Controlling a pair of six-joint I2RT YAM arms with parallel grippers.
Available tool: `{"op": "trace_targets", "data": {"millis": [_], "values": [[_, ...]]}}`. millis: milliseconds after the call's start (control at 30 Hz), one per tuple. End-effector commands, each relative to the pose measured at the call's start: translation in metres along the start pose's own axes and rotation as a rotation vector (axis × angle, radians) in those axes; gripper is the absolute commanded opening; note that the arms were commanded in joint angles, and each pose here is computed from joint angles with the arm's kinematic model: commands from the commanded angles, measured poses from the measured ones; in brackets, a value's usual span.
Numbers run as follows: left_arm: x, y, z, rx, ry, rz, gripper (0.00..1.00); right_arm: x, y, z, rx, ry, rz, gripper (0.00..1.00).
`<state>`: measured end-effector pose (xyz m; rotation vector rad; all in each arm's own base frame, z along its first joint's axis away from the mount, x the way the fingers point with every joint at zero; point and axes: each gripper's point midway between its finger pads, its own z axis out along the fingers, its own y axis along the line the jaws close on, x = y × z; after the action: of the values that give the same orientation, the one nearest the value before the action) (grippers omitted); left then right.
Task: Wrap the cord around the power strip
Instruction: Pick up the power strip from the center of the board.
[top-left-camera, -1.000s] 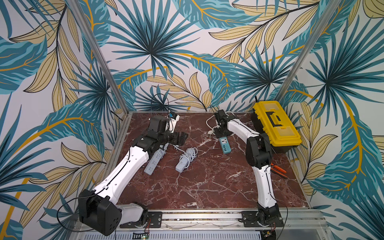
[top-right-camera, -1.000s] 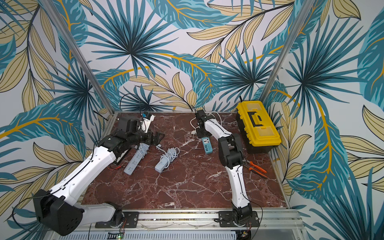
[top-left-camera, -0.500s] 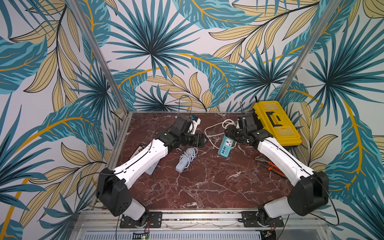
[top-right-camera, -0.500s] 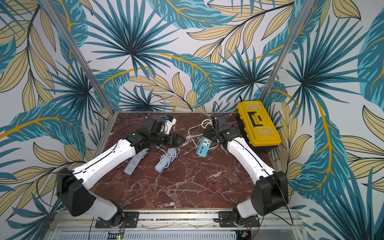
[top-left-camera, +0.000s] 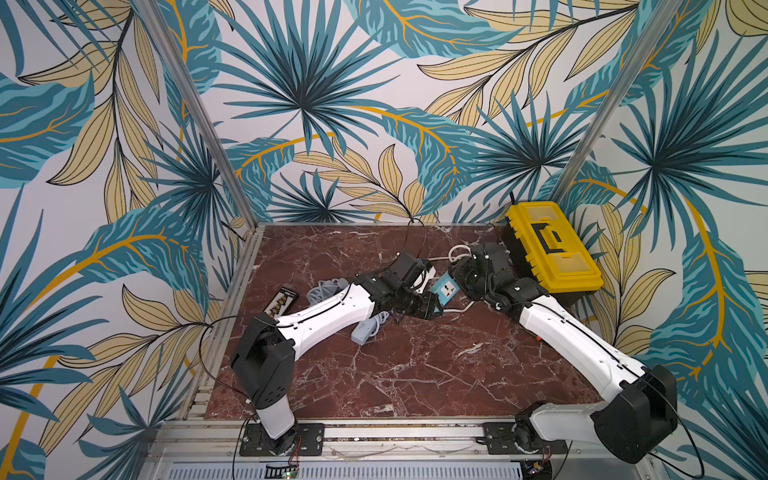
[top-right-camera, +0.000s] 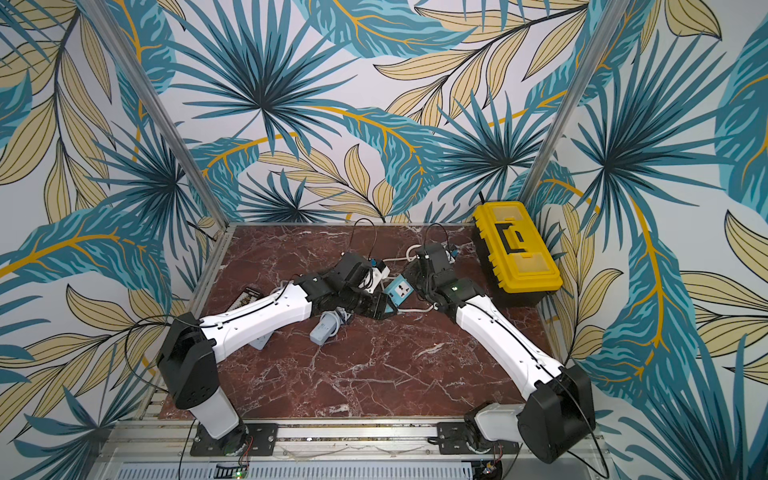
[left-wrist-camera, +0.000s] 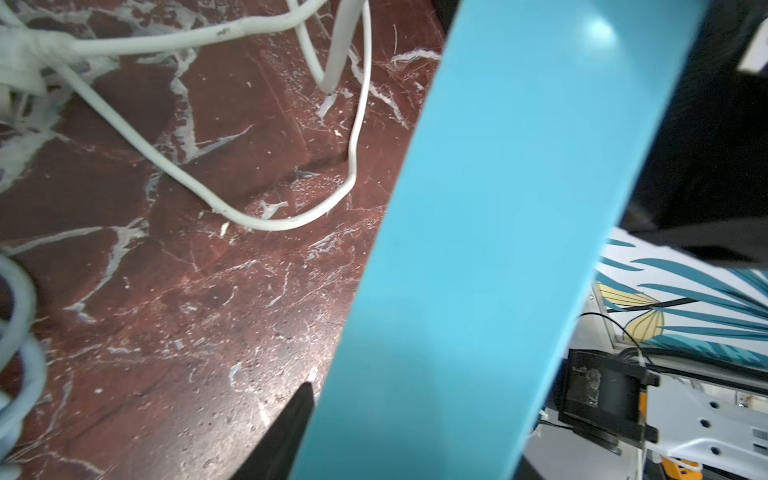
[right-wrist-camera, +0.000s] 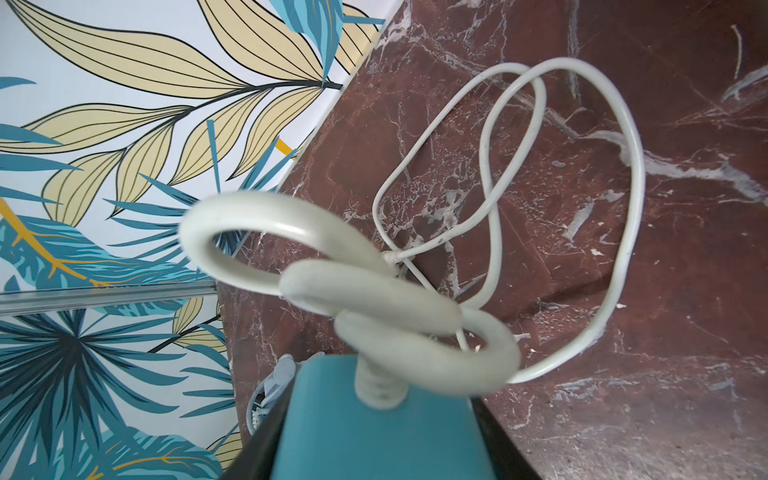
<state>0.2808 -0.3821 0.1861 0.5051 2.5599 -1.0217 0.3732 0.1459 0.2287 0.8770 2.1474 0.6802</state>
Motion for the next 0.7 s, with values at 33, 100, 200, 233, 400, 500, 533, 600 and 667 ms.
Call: {"op": "trace_targets", "data": {"millis": [33, 100, 200, 233, 400, 500, 533, 600, 667], "values": [[-0.024, -0.024, -0.007, 0.094, -0.063, 0.014, 0.41, -0.005, 0.020, -0.012, -0.091, -0.018, 0.003, 0.35], [-0.027, -0.027, -0.006, 0.107, -0.065, 0.013, 0.46, -0.004, 0.023, -0.013, -0.100, -0.010, -0.015, 0.35], [-0.033, -0.028, -0.008, 0.115, -0.073, 0.020, 0.51, -0.004, 0.022, -0.014, -0.096, -0.009, -0.033, 0.35], [-0.034, -0.028, -0.008, 0.117, -0.075, 0.022, 0.51, -0.005, 0.024, -0.015, -0.102, -0.012, -0.040, 0.35], [-0.040, -0.035, -0.006, 0.151, -0.065, 0.043, 0.40, -0.005, 0.027, -0.014, -0.106, -0.005, -0.072, 0.36], [-0.044, -0.035, -0.008, 0.157, -0.073, 0.050, 0.28, -0.007, 0.037, -0.017, -0.138, -0.008, -0.106, 0.41], [-0.047, -0.034, -0.009, 0.158, -0.077, 0.050, 0.24, -0.008, 0.039, -0.018, -0.141, -0.002, -0.125, 0.44], [-0.055, -0.033, -0.015, 0.166, -0.093, 0.057, 0.17, -0.013, 0.047, -0.023, -0.169, 0.006, -0.175, 0.57], [-0.066, -0.032, -0.026, 0.166, -0.126, 0.063, 0.10, -0.030, 0.048, -0.035, -0.181, -0.024, -0.220, 0.67]]}}
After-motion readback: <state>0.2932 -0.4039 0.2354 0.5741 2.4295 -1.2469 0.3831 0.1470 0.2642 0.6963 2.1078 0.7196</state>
